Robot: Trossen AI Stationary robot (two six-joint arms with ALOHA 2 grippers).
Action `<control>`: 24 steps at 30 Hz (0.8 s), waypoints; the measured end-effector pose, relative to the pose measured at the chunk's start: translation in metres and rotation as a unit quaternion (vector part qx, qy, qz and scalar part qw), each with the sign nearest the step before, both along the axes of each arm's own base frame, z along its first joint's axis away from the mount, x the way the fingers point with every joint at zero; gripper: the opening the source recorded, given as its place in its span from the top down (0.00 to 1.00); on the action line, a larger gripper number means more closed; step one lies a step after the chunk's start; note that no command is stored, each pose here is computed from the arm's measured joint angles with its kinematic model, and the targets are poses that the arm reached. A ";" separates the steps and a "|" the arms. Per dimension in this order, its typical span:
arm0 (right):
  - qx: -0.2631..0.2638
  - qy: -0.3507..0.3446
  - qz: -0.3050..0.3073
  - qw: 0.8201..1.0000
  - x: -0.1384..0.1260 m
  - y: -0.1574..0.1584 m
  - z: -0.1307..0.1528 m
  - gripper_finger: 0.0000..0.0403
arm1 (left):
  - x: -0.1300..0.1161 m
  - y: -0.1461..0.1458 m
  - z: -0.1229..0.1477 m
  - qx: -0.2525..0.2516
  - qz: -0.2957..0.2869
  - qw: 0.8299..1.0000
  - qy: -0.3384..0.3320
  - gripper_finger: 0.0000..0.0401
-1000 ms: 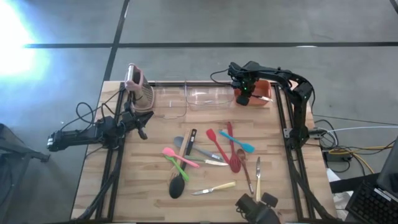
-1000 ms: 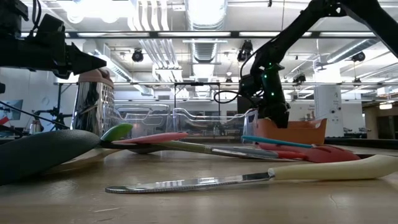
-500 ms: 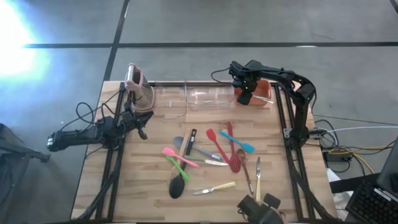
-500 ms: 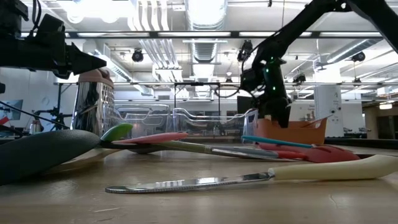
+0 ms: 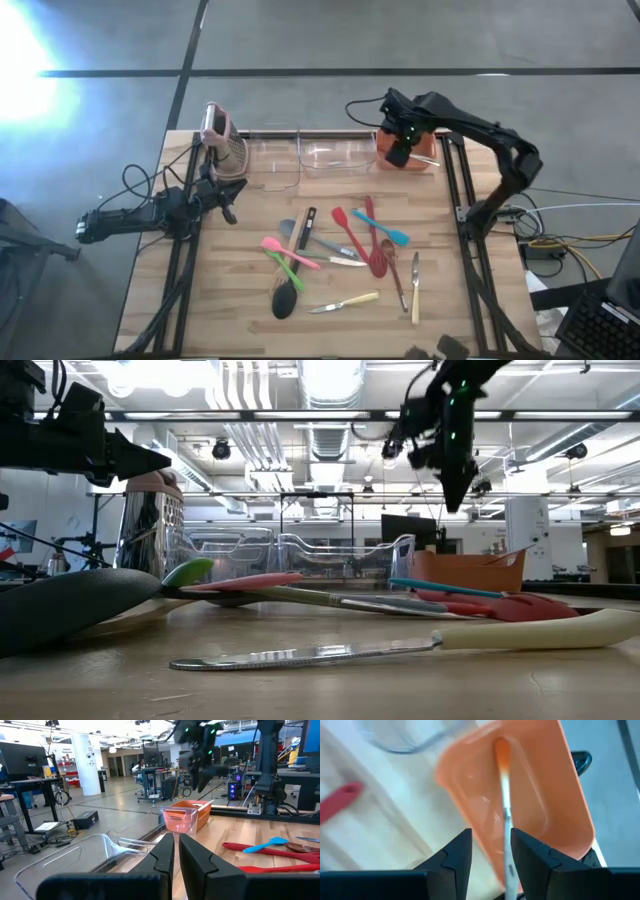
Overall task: Pick & Place Kitchen Items
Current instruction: Put the blue spatula into the right transparent bin
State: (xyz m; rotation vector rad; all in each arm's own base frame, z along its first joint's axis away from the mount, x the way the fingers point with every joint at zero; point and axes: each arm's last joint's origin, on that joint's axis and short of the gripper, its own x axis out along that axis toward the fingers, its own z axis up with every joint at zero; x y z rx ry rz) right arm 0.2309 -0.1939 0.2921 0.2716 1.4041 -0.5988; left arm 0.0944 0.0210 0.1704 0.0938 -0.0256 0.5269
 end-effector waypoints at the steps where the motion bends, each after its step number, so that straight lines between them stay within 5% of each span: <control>1: -0.003 -0.006 0.003 1.000 0.000 0.008 0.006 0.70 | 0.000 0.000 0.000 0.000 0.000 1.000 0.000 0.92; 14: 0.006 -0.082 0.024 0.996 -0.001 0.124 0.053 0.76 | 0.000 0.000 0.000 0.000 0.000 1.000 0.000 0.92; 24: 0.032 -0.120 0.025 0.992 0.003 0.186 0.059 0.75 | 0.000 0.000 0.000 0.000 0.000 1.000 0.000 0.92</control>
